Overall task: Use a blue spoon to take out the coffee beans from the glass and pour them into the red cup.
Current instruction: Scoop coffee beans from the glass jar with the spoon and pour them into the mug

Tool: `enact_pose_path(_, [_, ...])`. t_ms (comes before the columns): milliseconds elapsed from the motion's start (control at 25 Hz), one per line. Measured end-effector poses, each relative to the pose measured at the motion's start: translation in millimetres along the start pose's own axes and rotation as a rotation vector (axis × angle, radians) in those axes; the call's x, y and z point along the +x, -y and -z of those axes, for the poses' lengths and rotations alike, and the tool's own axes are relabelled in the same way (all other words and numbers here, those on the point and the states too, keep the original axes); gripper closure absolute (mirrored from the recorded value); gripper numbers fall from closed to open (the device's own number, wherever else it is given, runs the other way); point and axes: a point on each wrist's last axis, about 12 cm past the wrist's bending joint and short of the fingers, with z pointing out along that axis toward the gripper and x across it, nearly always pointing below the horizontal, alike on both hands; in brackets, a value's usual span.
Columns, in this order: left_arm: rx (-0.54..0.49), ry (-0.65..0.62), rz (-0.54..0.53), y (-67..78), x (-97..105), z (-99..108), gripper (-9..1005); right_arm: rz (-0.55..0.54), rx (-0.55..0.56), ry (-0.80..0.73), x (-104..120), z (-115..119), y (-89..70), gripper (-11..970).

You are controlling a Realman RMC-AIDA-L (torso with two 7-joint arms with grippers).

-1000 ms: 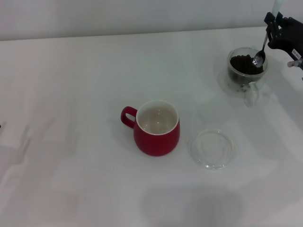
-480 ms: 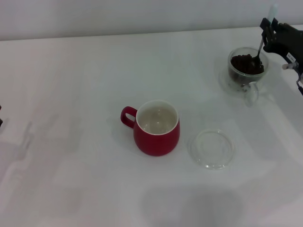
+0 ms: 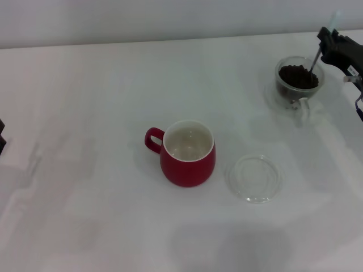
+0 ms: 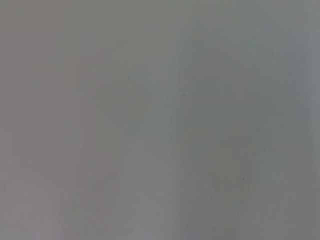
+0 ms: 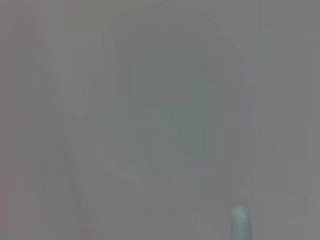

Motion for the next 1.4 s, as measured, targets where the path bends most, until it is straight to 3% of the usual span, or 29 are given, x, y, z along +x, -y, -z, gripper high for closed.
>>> enact_pose_path(720, [-0.002, -0.025, -0.010, -2.7, 2, -5, 399, -0.410, 0.114, -0.050, 3, -3, 14.6, 823])
enact_pose_path(1400, [-0.005, -0.043, -0.010, -3.3, 3, -7, 399, -0.493, 0.149, -0.008, 1, 2, 21.6, 822])
